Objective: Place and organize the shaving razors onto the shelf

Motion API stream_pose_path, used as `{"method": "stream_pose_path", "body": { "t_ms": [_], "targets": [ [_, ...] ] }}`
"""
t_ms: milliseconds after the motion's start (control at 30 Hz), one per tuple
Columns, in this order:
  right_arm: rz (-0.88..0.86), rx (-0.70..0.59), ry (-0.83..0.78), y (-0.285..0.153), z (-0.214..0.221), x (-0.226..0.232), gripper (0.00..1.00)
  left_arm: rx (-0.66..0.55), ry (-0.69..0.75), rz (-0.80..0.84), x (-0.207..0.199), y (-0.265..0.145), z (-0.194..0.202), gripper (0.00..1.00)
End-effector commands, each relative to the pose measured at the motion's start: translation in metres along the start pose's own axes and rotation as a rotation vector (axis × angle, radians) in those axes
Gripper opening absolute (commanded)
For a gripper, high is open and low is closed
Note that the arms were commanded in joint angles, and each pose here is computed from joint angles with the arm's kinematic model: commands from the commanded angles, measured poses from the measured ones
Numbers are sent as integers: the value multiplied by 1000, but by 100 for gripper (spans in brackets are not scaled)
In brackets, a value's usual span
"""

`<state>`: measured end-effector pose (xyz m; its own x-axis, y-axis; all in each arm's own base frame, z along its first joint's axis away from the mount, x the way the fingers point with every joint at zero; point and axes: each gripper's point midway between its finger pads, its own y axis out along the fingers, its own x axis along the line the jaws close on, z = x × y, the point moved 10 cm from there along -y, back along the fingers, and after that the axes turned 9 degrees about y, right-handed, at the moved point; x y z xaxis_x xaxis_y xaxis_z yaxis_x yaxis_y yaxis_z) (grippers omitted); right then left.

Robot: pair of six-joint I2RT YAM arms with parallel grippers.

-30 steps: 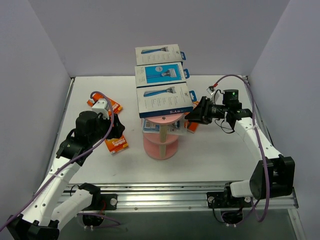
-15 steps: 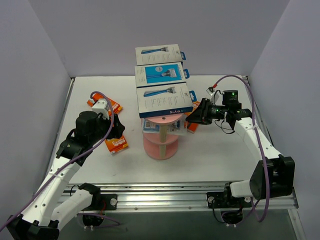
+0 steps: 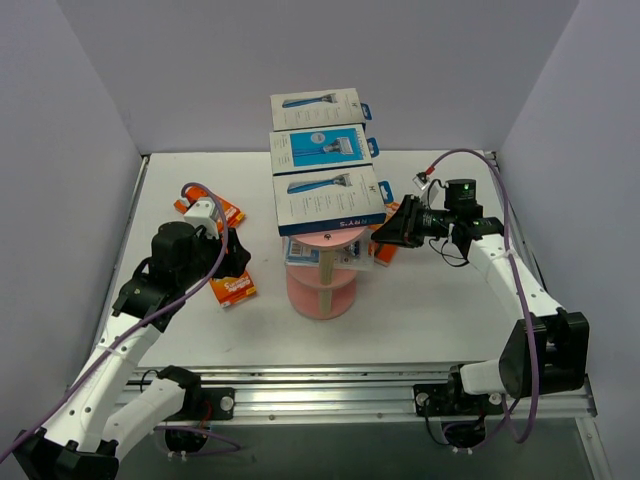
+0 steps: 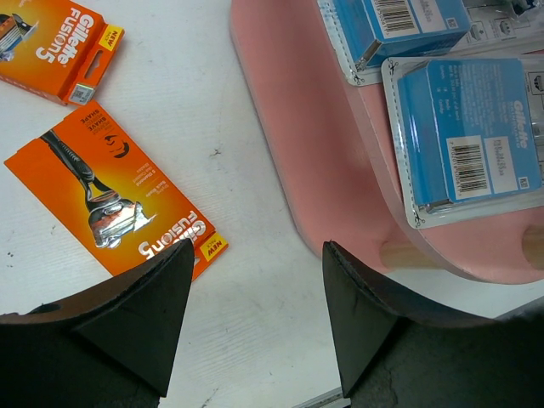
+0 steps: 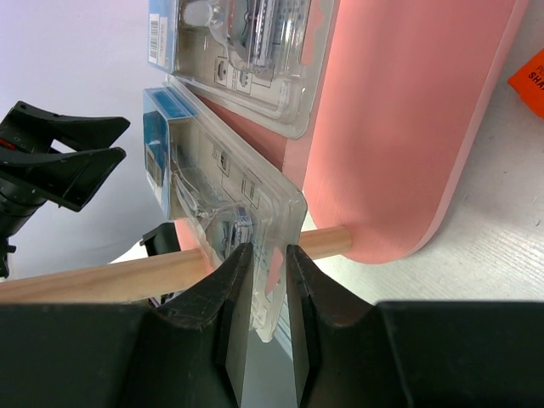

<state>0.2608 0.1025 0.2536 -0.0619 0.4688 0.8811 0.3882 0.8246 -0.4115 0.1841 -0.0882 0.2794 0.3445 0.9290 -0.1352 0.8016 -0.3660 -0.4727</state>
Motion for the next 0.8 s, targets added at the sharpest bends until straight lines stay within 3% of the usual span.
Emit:
{"method": "stream_pose_path", "body": {
  "t_ms": [0, 767],
  "targets": [
    [-17, -10, -28, 4, -6, 5, 19, -25, 6, 13, 0, 0, -4, 71],
    [-69, -8, -53, 17, -16, 23, 15, -22, 5, 15, 0, 0, -4, 71]
  ]
}}
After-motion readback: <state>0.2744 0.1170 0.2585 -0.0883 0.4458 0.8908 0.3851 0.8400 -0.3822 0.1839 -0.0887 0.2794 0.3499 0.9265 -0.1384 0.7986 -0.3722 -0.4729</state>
